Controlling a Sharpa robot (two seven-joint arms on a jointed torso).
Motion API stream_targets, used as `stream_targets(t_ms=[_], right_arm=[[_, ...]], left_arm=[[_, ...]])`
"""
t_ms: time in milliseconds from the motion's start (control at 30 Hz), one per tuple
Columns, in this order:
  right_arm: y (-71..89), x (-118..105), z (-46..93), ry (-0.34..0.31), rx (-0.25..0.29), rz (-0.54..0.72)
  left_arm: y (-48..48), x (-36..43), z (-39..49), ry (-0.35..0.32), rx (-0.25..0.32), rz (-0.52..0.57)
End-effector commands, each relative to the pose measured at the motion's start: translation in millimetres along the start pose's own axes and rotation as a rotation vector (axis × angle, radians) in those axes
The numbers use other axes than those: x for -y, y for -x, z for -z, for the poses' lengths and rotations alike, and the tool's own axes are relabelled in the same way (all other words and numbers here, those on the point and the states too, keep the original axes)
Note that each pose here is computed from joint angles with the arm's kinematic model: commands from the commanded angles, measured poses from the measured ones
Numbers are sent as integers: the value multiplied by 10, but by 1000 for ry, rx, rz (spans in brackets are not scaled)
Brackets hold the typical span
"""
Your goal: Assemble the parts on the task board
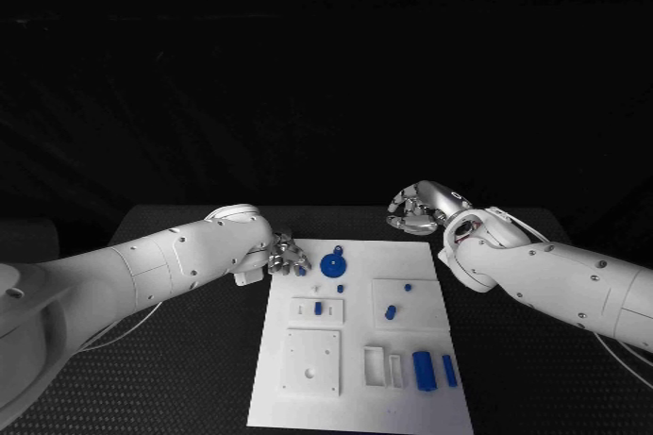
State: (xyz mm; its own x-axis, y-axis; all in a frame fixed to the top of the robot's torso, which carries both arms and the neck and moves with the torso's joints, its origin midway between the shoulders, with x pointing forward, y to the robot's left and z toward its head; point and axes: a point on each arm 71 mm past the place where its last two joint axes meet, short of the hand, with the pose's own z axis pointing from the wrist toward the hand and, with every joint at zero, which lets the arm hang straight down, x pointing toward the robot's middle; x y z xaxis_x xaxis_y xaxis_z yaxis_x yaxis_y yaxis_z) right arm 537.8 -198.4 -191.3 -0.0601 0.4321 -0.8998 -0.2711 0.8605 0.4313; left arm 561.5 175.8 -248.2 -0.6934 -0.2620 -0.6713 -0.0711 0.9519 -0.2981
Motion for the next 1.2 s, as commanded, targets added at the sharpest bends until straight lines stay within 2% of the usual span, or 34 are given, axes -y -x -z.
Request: stream_targets(t_ms=[33, 333, 567, 900, 1200], right_arm=[[-12, -13, -1, 10, -12, 3], [-12, -12, -3, 11, -12, 3], [-12, -2, -2, 9, -12, 4], [3, 30, 5, 3, -12, 5], [5, 34, 9, 3, -13, 5]], left_arm=[[-22, 27, -1, -20, -25, 21], [-9, 18, 14, -30, 1, 51], [-9, -23, 71, -43, 34, 93], [-62, -102, 270, -71, 107, 152], [-182, -70, 459, -114, 167, 142]])
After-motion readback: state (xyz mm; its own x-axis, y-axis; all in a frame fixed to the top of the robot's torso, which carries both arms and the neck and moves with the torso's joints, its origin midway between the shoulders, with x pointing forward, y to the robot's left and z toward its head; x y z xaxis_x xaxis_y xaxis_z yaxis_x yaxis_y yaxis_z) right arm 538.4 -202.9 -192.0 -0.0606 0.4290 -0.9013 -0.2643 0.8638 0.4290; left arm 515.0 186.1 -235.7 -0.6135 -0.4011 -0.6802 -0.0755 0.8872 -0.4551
